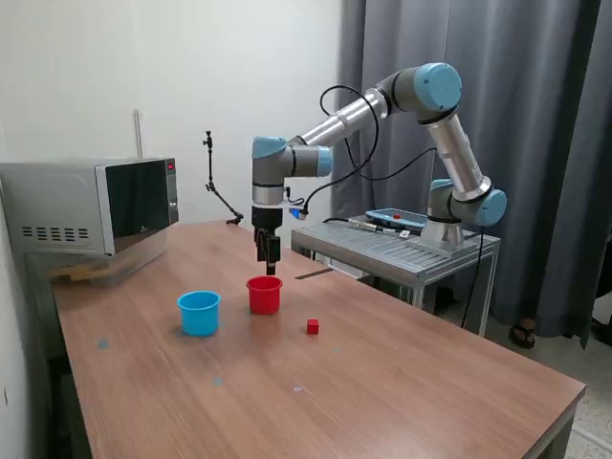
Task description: Place red objects in the red bin, and blue objects in the blue bin.
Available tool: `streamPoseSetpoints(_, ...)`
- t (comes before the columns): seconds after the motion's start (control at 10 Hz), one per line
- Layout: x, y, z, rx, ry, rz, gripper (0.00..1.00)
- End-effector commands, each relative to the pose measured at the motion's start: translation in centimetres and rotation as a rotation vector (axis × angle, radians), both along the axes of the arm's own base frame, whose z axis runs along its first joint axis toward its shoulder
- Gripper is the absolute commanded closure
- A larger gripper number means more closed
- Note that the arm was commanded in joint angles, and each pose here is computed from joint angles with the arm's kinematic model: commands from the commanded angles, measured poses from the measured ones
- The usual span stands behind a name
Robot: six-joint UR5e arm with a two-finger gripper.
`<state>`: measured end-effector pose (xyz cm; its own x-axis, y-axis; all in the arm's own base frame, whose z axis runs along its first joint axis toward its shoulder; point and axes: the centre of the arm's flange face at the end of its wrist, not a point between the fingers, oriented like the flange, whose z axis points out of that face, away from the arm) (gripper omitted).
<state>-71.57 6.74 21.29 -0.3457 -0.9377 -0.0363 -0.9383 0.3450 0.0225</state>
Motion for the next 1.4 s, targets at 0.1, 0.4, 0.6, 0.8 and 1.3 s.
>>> streamPoseSetpoints(0.1,-0.6,-6.5,0.8,0.0,0.024,-0.081,0.0)
streamPoseSetpoints(0.4,0.2,-12.7,1.9,-0.004,0.043,-0.239,0.0)
streamPoseSetpoints(0.6,0.8,-15.9,2.4,-0.007,0.052,-0.27,0.0)
streamPoseSetpoints(0.8,1.7,-18.4,1.7,-0.008,0.035,-0.253,0.0)
streamPoseSetpoints(1.3,5.0,-18.4,-3.2,-0.003,-0.024,-0.288,0.0)
